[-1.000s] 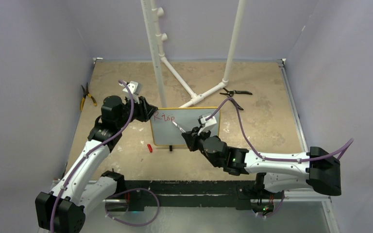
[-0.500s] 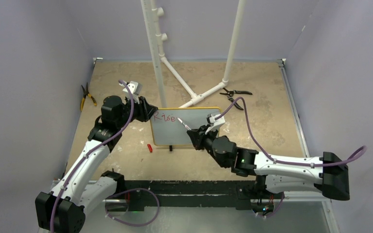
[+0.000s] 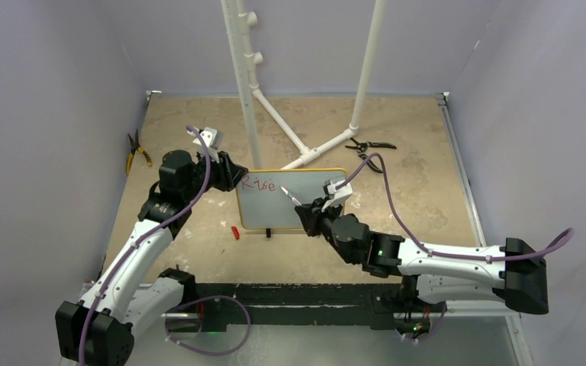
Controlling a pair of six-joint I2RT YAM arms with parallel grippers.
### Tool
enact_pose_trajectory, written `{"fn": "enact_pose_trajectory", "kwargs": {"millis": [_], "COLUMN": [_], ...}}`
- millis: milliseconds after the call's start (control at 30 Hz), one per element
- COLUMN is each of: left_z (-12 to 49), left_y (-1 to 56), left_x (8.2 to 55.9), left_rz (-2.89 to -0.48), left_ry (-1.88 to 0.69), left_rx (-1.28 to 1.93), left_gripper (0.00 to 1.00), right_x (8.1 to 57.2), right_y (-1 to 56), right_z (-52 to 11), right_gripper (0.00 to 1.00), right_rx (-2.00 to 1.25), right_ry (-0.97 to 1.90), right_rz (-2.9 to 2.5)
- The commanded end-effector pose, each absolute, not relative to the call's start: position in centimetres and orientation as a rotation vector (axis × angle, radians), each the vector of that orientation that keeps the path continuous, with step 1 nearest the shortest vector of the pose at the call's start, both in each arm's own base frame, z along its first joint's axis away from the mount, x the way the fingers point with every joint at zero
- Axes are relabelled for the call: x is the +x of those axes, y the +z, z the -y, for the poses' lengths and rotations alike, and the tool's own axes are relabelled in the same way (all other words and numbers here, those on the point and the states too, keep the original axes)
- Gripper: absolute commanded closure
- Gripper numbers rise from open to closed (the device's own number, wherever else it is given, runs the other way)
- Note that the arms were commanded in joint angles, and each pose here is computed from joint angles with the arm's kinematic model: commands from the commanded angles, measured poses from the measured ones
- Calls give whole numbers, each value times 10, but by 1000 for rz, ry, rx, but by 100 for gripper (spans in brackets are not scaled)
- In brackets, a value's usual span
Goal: Write a sentence on the whiteboard
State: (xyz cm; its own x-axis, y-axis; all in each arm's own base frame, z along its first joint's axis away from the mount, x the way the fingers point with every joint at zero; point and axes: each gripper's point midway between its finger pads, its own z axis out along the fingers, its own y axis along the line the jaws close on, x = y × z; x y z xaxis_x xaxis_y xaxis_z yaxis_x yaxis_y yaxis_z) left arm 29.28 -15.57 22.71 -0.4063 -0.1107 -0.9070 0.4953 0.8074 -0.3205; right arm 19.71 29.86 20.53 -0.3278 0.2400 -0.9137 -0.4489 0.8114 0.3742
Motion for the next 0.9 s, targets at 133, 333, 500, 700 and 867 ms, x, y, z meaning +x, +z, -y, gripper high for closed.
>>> {"fn": "enact_pose_trajectory", "kwargs": {"millis": [133,333,500,700,867], "left_z": [159,159,159,159,158], "left_y": [220,220,219,220,221], "left_x": [290,289,289,289,289], "left_rz": [-1905,-1904,-1905,-1903,-1901], "left_ry": [-713,-713,-713,-712,-707], "left_rx": [295,294,294,293,292], "left_gripper": [71,71,71,71,71], "right_x": [204,201,197,203,209], "right_y": [196,201,226,229,230], "right_z": [-293,-295,-294,-297,-298], "right_gripper": [100,100,100,100,100], "right_rx": [-112,-134,-137,-130,-115], "right_ry": [632,660,742,702,660], "right_rz": [-1809,-1794,-1712,-1716,-1706]}}
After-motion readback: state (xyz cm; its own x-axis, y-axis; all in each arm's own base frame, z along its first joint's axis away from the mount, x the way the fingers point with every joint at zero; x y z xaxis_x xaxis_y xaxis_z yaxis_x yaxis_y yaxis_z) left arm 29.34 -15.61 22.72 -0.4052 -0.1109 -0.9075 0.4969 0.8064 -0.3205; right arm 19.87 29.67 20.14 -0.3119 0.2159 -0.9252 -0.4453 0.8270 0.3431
